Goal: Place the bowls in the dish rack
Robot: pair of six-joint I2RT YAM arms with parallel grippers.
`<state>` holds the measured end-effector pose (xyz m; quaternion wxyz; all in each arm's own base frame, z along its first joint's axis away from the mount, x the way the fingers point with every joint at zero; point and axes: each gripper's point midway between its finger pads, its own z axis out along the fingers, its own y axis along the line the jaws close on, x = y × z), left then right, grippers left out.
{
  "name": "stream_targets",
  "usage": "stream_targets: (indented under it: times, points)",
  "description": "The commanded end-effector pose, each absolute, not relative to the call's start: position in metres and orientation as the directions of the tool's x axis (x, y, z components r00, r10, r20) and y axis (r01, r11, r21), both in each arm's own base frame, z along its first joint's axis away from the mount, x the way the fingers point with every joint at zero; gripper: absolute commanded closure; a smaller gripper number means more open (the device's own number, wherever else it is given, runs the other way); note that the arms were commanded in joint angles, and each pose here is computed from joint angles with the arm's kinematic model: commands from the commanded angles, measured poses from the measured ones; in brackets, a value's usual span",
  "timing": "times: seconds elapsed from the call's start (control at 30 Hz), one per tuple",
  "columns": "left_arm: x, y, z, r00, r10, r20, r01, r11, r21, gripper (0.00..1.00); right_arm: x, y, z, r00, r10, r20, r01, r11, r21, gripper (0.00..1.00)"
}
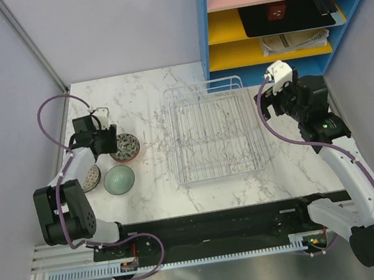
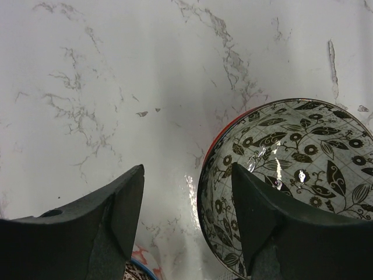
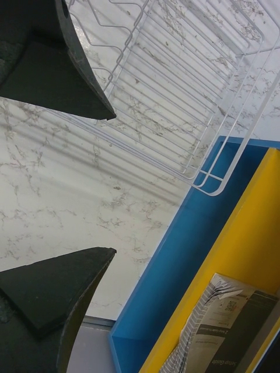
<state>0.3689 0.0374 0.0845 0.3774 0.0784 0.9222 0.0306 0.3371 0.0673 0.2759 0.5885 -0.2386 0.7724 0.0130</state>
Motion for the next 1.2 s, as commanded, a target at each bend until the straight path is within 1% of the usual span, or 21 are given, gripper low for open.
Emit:
stream_targets:
  times: [0.0,0.27,0.43,0.5,0.8,1.17]
  points:
    - [0.377,0.037,0.089,-0.699,0.188,-0.690,0.149,0.982,0.117,0.34,0.337,0.070,0.281,-0.168,-0.356,-0.919,-0.393,0.880,-0.269,0.03]
    - [0.378,0.034,0.090,-0.700,0.184,-0.690,0.156,0.982,0.104,0.48,0.337,0.070,0.280,-0.169,-0.358,-0.918,-0.393,0.879,-0.270,0.02]
    - [0.377,0.033,0.092,-0.696,0.182,-0.695,0.158,0.983,0.099,0.54,0.337,0.070,0.279,-0.172,-0.358,-0.918,-0.394,0.879,-0.269,0.02]
    - [0.377,0.033,0.093,-0.693,0.183,-0.697,0.161,0.982,0.099,0.55,0.337,0.071,0.279,-0.171,-0.358,-0.918,-0.395,0.878,-0.269,0.02]
    - [0.376,0.027,0.100,-0.676,0.183,-0.714,0.180,0.980,0.080,0.69,0.338,0.071,0.279,-0.176,-0.356,-0.918,-0.394,0.880,-0.266,0.02]
    - [0.375,0.026,0.111,-0.654,0.186,-0.733,0.183,0.979,0.086,0.70,0.338,0.072,0.277,-0.180,-0.354,-0.918,-0.399,0.879,-0.261,0.02]
